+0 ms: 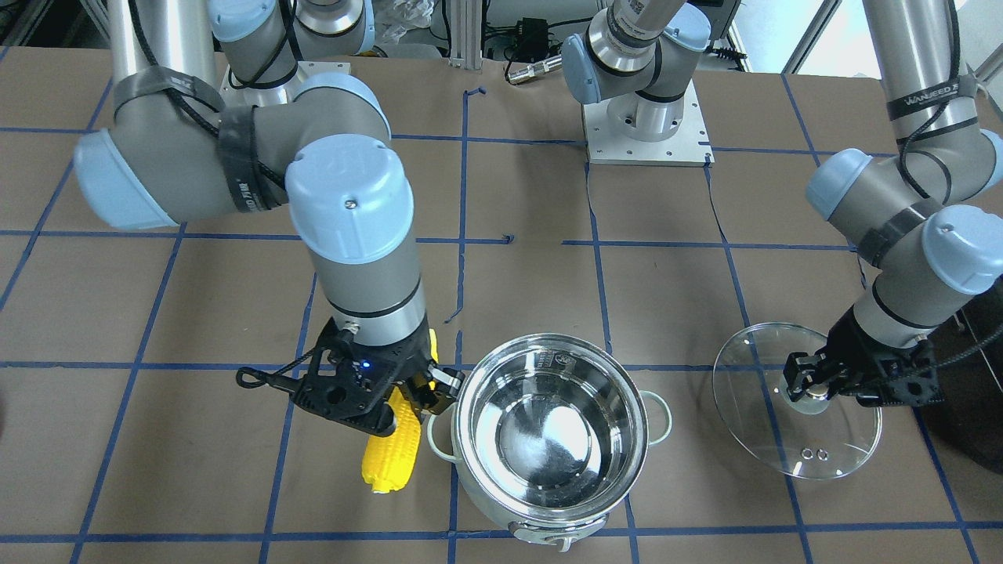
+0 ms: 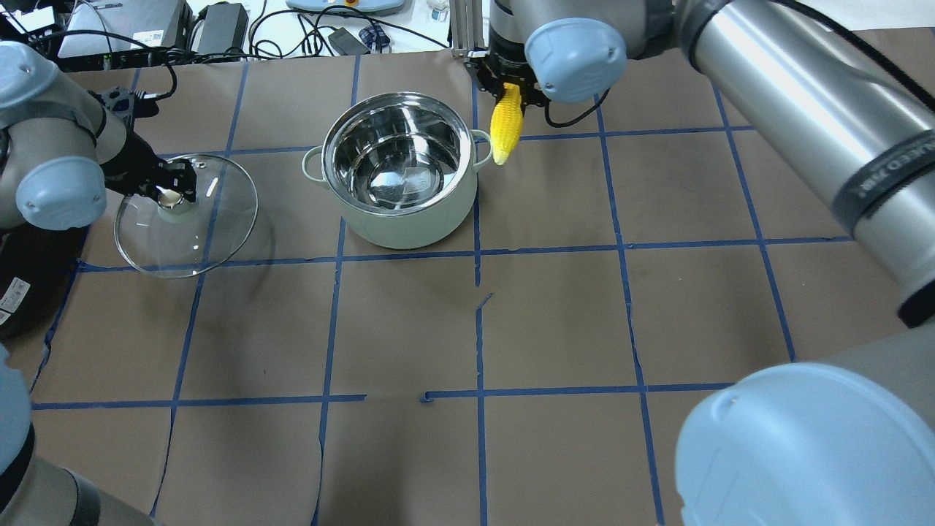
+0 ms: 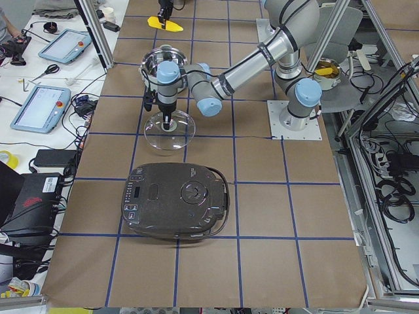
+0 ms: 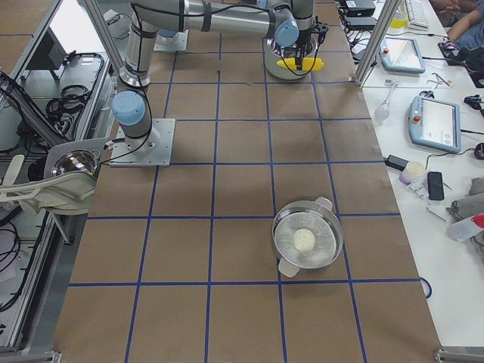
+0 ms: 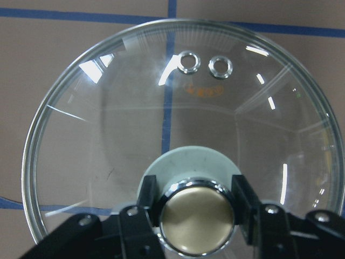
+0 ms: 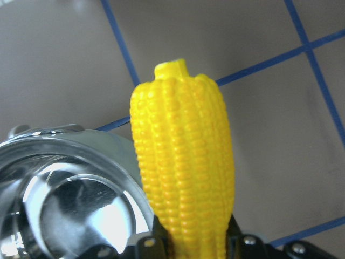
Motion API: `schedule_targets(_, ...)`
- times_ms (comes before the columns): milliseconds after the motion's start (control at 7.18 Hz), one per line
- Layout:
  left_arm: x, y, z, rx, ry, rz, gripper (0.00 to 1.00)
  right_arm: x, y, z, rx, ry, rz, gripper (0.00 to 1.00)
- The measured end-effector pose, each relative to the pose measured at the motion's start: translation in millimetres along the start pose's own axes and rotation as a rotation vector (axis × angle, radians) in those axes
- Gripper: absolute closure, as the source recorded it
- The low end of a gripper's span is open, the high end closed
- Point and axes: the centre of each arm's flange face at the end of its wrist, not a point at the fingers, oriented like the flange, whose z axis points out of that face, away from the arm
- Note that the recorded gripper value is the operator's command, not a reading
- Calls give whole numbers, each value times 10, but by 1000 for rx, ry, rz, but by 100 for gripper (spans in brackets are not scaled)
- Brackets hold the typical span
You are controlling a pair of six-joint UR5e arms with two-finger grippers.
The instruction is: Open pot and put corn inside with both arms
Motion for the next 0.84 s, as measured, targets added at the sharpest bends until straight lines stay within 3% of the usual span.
schedule_targets(278, -21, 116, 143, -2, -1, -12, 69, -568, 90, 142, 10, -60, 14, 100)
schedule_targets(696, -4, 182, 235, -18, 8, -22, 63, -904, 386, 512, -3, -131, -20, 96)
schedule_targets(835, 0, 195, 254, -23, 9, -23, 54, -923, 527, 645, 3, -144, -35, 52)
